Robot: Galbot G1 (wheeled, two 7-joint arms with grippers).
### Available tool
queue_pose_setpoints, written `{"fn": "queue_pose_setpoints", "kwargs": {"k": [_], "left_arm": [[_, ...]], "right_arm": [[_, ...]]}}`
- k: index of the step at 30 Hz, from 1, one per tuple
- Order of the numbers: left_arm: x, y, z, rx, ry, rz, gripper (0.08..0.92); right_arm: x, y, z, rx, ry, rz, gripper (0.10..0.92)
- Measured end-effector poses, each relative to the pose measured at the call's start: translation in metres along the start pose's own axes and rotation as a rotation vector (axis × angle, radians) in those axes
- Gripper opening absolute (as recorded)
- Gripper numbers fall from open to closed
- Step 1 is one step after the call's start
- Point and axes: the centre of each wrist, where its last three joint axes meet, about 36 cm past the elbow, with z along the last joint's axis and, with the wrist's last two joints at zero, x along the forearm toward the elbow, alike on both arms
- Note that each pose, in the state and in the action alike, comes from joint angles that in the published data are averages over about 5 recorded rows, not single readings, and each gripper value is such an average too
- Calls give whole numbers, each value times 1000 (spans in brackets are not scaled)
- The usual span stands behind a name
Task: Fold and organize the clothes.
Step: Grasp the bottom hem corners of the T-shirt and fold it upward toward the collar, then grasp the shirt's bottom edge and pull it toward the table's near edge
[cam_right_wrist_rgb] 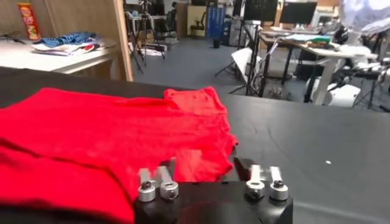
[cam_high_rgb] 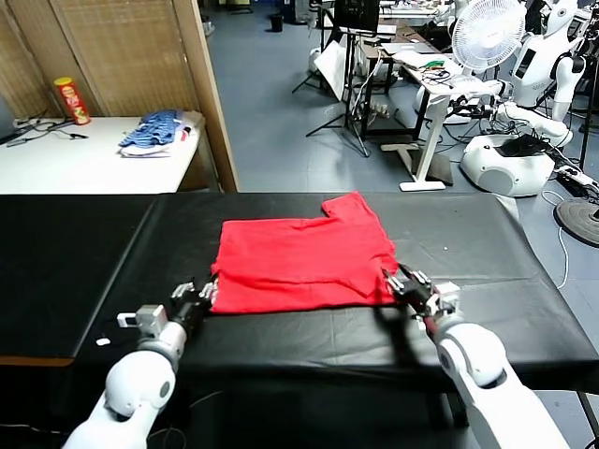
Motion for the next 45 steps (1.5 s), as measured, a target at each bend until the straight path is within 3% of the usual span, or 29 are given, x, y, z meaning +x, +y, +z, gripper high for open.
{"fn": "queue_pose_setpoints", "kwargs": {"k": [3,7,10,13,15,18,21,23,29,36,38,41,45], "left_arm": [[5,0,6,19,37,6,785],[7,1,12,60,86,21,797],[7,1,16,83,110,27,787],[6,2,19,93,119,31,692],[6,2,20,93,123,31,578],[6,2,22,80,126,21,410],[8,2,22,50,120,4,227],[11,3,22,24,113,-8,154],[33,2,19,-67,100,-25,127],[65,0,23,-116,120,-19,127],[74,-2,25,-116,130,-18,127],[84,-5,25,-114,136,-24,130],[94,-8,22,-130,144,-31,256]], "right_arm": [[0,2,6,-2,10,0,713],[-4,2,12,-6,21,4,596],[-5,2,17,-12,31,8,457],[-4,4,21,-20,35,11,291],[-2,5,22,-26,32,14,185],[3,8,23,-33,31,22,121],[11,12,24,-36,42,33,122],[18,16,27,-39,55,39,123],[45,29,37,-41,94,36,123],[73,39,41,-58,146,23,124],[79,43,41,-64,155,24,154],[89,47,37,-67,169,29,281],[104,50,24,-55,196,47,498]]}}
